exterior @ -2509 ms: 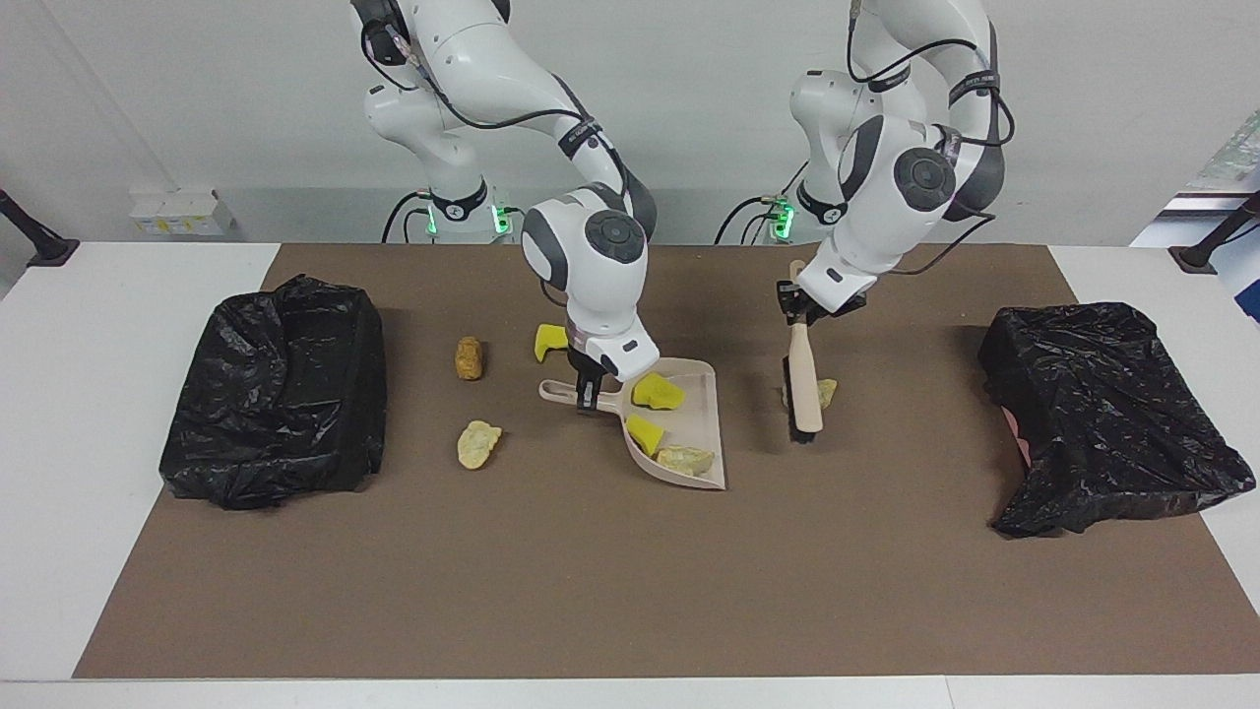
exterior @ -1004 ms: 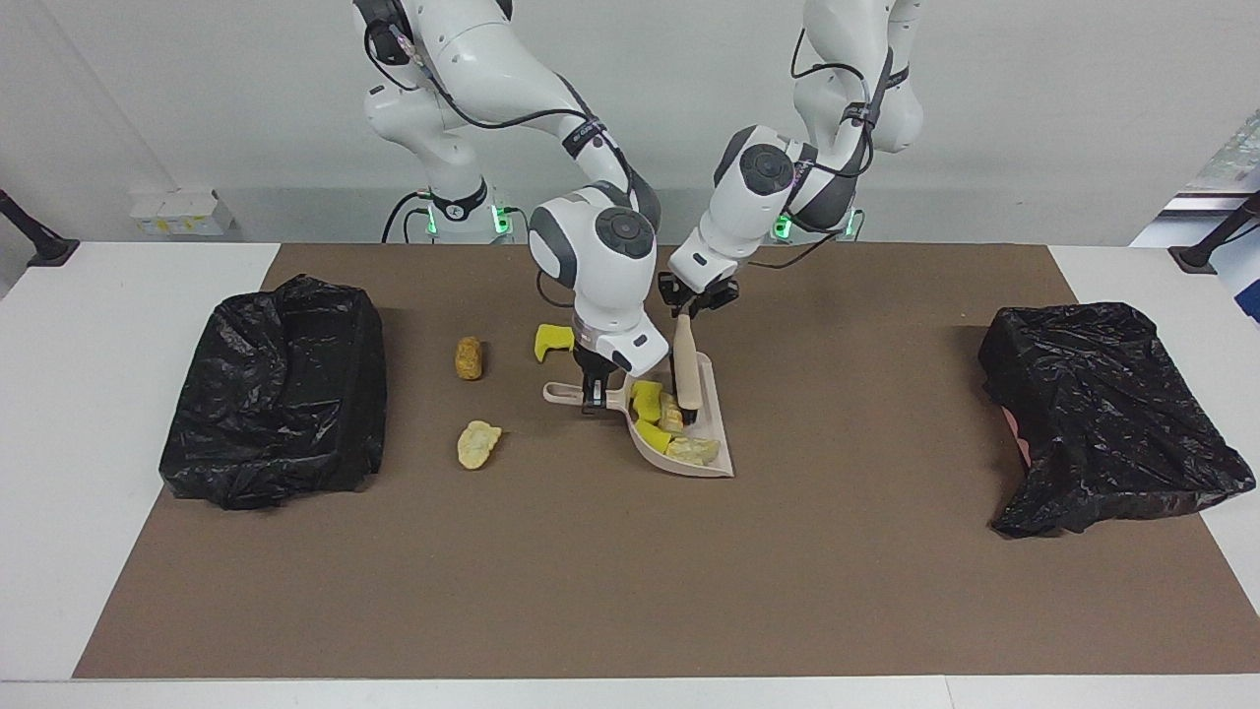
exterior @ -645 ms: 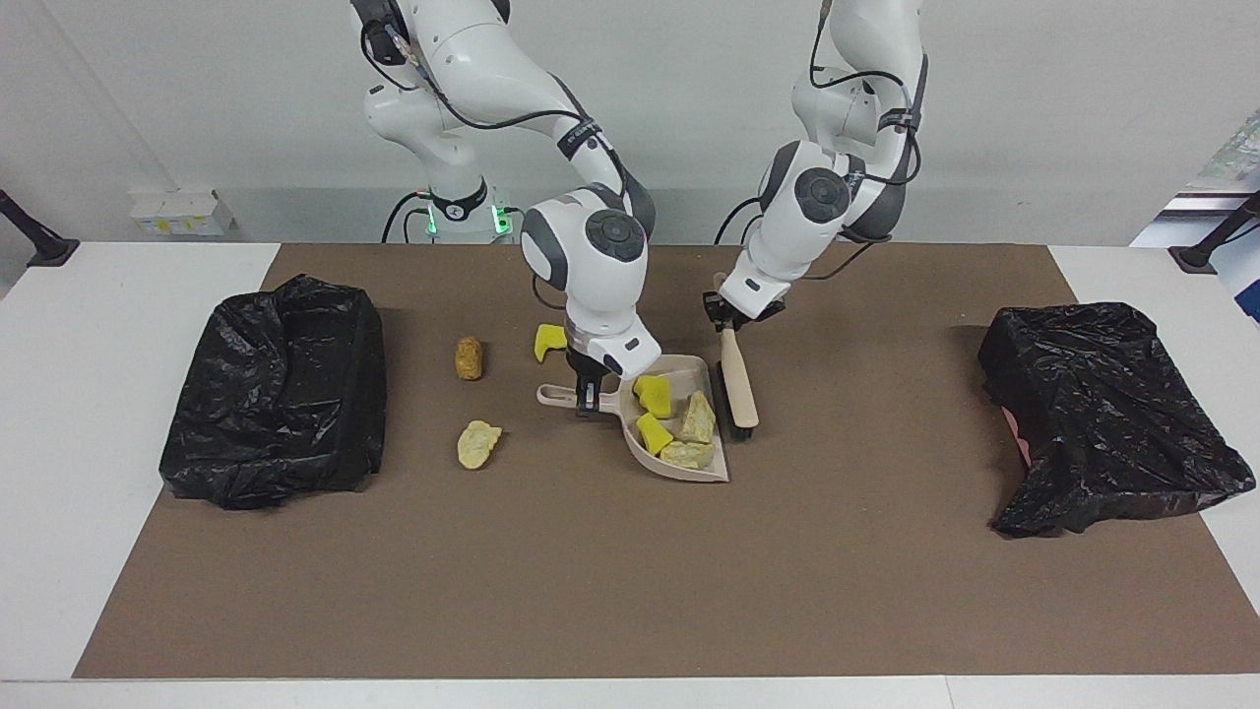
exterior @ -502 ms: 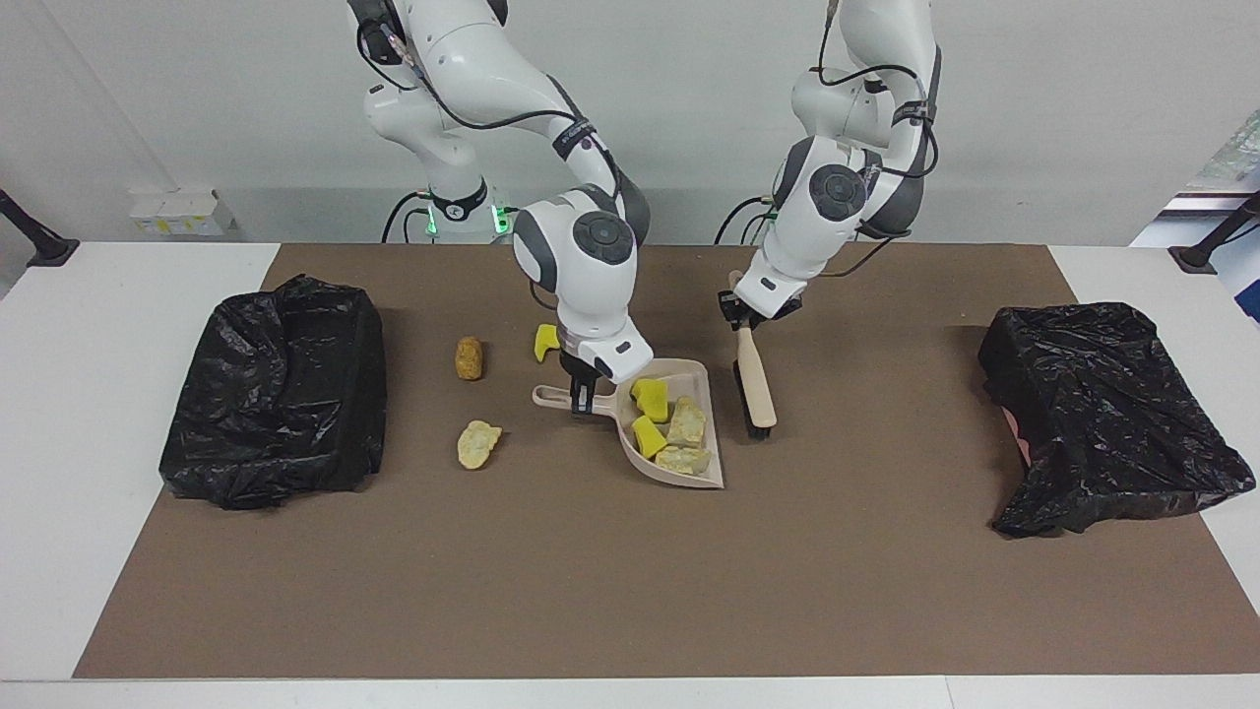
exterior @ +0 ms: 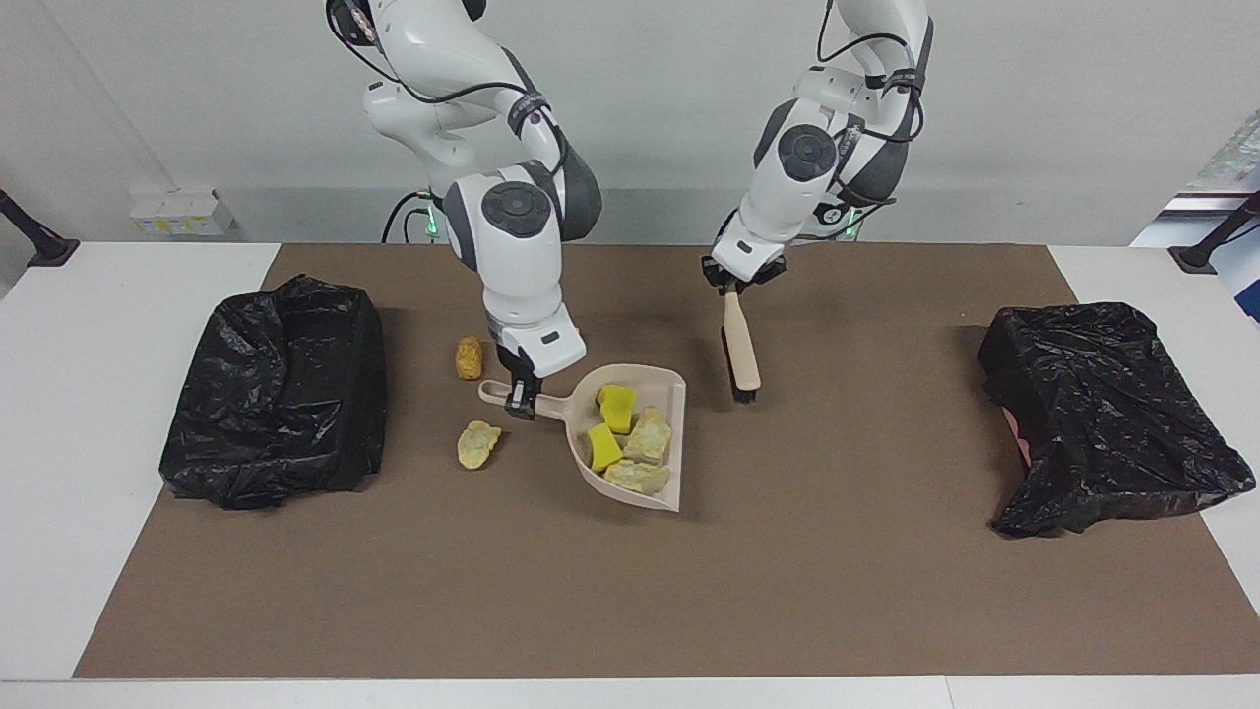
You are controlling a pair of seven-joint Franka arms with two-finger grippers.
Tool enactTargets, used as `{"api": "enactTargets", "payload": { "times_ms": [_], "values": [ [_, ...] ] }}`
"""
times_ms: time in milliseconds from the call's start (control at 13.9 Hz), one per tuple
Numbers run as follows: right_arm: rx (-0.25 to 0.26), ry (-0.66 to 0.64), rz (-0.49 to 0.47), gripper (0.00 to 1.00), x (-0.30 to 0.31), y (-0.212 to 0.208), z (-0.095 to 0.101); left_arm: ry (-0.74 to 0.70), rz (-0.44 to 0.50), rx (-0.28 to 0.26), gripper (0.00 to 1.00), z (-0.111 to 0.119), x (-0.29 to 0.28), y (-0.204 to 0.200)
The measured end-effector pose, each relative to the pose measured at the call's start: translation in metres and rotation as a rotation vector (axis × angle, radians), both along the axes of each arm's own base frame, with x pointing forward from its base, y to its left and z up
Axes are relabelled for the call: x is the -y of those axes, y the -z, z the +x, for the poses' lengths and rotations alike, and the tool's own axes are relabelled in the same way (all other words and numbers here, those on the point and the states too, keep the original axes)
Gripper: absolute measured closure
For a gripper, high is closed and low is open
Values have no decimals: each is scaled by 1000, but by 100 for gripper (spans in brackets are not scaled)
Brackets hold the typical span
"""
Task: Sweep and dump trash in bin
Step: 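Carry the dustpan to the nearby trash bag with the right gripper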
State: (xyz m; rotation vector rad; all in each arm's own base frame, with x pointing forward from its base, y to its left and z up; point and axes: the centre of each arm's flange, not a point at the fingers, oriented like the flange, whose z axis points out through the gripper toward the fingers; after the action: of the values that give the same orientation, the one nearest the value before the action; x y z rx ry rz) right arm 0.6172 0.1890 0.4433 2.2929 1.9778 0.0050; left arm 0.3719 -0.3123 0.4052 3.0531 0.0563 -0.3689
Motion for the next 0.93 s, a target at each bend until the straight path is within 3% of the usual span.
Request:
{"api": "enactTargets", "payload": {
  "times_ms": [358, 502, 717, 932],
  "values": [
    [-33, -32, 29, 68, 157, -46, 6, -18, -3, 52, 74, -89, 39, 17],
    [-34, -47, 47, 68, 236, -55, 1, -40, -18, 84, 74, -107, 42, 36],
    [-36, -96, 49, 68, 351, -58, -20, -51, -13, 93, 74, -118, 39, 56],
    [-37, -137, 35, 68, 429, -63, -48, -75, -25, 100, 44, -108, 37, 51]
  ]
}}
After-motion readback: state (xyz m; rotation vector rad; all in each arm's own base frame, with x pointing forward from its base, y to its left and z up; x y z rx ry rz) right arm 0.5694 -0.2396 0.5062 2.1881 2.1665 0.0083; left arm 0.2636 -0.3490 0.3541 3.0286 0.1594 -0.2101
